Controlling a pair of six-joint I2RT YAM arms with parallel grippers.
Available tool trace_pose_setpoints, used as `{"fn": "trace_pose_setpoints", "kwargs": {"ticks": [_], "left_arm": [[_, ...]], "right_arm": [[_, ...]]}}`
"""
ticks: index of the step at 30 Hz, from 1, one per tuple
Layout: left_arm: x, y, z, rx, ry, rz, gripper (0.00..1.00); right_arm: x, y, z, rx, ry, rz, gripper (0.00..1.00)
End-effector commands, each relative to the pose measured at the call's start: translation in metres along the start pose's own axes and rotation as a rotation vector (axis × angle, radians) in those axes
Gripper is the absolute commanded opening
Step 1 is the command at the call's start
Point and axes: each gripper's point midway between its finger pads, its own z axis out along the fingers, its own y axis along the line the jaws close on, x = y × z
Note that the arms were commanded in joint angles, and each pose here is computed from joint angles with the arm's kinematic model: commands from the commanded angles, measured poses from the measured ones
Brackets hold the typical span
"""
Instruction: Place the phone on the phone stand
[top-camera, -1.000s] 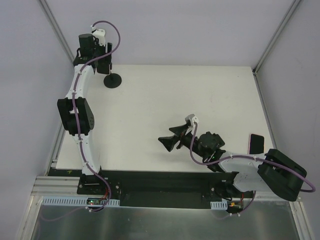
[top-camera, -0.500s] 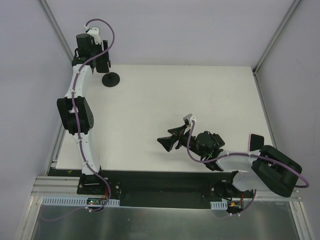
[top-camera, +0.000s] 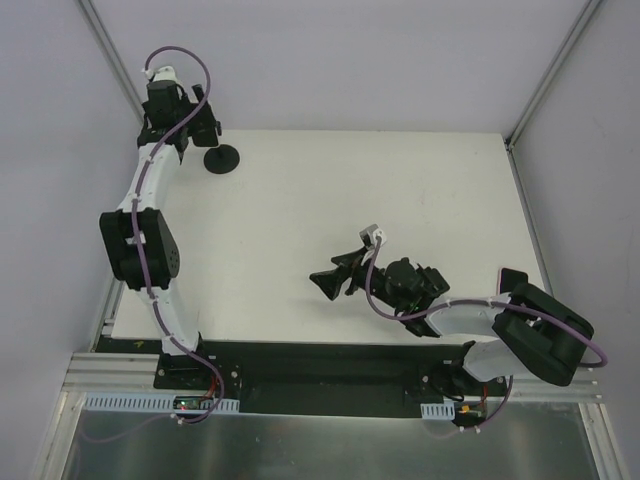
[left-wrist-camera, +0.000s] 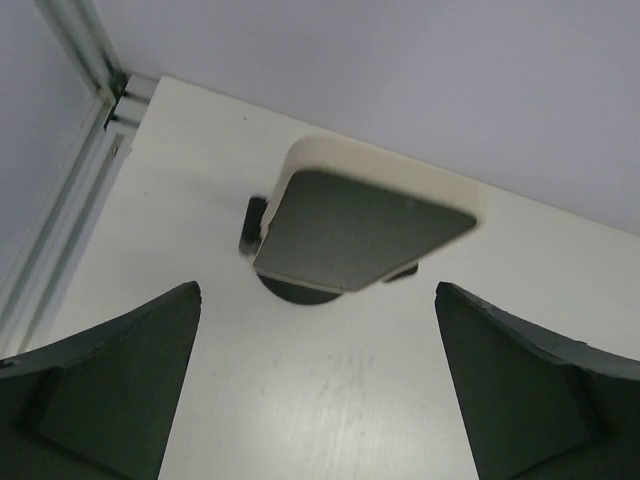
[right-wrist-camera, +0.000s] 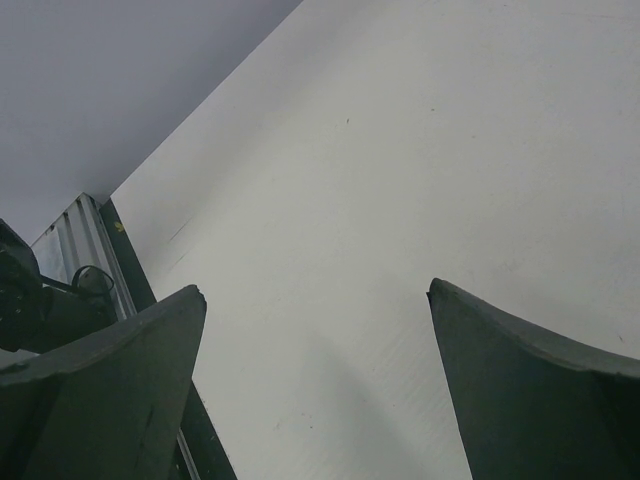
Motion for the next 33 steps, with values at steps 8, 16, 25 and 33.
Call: {"fn": "trace_pose_setpoints", "kwargs": {"ticks": [8, 16, 25, 33], "left_arm": [[0.007, -0.080, -0.199, 0.227, -0.113, -0.576, 0.98], [0.081, -0.169, -0.241, 0.544, 0.044, -0.166, 0.93], [0.111, -0.208, -0.249, 0.794, 0.286, -0.151, 0.91], [0.110, -0.207, -0.255, 0.802, 0.290, -0.169, 0.91]], "right_arm": [[-0.010, -0.013, 0.026, 0.085, -0.011, 0.023, 0.96], [-0.003, -0.024, 0.038, 0.139, -0.001, 0.059, 0.97], [-0.004, -0.037, 0.040, 0.226, 0.001, 0.065, 0.99], [-0.018, -0.044, 0.019, 0.313, 0.022, 0.039, 0.96]]}}
